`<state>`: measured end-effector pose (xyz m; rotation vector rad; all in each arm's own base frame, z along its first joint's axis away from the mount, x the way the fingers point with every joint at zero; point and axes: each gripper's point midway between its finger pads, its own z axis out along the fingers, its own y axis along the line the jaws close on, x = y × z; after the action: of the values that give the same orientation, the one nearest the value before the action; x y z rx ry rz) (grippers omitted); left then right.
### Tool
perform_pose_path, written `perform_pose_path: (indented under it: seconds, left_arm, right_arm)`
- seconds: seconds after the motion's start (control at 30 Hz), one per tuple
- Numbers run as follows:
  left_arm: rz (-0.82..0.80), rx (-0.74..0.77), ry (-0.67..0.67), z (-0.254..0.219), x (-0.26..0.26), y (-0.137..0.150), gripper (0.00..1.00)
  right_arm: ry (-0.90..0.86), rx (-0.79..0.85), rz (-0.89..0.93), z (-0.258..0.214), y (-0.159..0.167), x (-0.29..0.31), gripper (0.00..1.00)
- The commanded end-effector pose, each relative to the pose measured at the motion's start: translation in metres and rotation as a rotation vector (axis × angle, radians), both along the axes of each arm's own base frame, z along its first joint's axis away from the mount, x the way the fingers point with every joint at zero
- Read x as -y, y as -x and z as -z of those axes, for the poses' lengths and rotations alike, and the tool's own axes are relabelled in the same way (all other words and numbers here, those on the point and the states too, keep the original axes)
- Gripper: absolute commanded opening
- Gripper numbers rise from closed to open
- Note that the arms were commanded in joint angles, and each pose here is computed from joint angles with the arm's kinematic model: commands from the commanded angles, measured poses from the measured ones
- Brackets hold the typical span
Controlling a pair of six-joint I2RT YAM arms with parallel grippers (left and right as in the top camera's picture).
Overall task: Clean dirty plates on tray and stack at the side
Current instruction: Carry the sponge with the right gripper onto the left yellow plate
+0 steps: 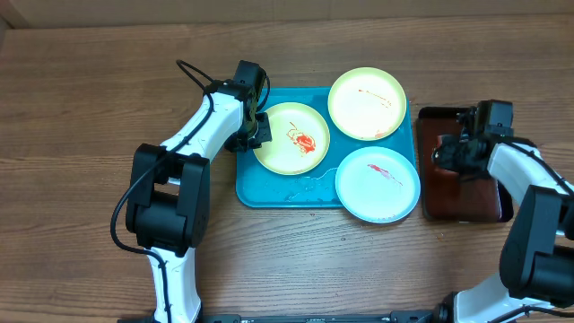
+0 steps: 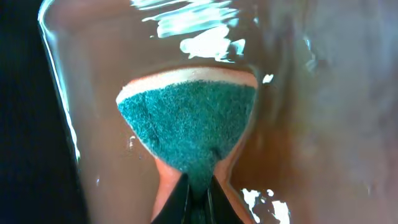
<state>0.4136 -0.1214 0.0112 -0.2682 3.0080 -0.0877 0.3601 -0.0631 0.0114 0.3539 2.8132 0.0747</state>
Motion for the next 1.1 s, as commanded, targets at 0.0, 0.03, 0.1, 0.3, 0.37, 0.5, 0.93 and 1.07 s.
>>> perform_pose_path:
  seconds: [0.0, 0.03, 0.1, 0.3, 0.37, 0.5, 0.93, 1.07]
  left_arm:
    - [0.023, -0.005, -0.05, 0.009, -0.008, 0.002, 0.04]
    - [0.034, -0.005, -0.051, 0.009, -0.008, 0.002, 0.04]
    - [0.051, -0.005, -0.054, 0.009, -0.008, 0.002, 0.04]
    - [0.091, -0.007, -0.041, 0.009, -0.005, 0.002, 0.04]
    - [0.154, -0.008, 0.004, 0.009, 0.004, 0.003, 0.04]
    - [0.236, 0.008, 0.087, 0.007, 0.02, 0.001, 0.04]
    - [0.237, 0.02, 0.178, 0.003, 0.035, -0.001, 0.04]
    - [0.22, 0.017, 0.179, 0.003, 0.035, -0.001, 0.04]
  right_arm:
    - [-0.029, 0.036, 0.008, -0.027, -0.02, 0.0, 0.04]
    - [-0.035, 0.045, 0.005, -0.038, -0.025, 0.0, 0.04]
    - [-0.054, 0.06, -0.003, -0.062, -0.034, -0.002, 0.04]
    - [-0.108, 0.101, -0.036, -0.134, -0.048, -0.015, 0.04]
    - [-0.166, 0.129, -0.072, -0.154, -0.05, -0.03, 0.04]
    - [-0.327, 0.183, -0.198, -0.181, -0.051, -0.084, 0.04]
    - [-0.323, 0.163, -0.272, -0.161, -0.055, -0.227, 0.04]
    - [-0.272, 0.113, -0.225, -0.13, -0.056, -0.25, 0.04]
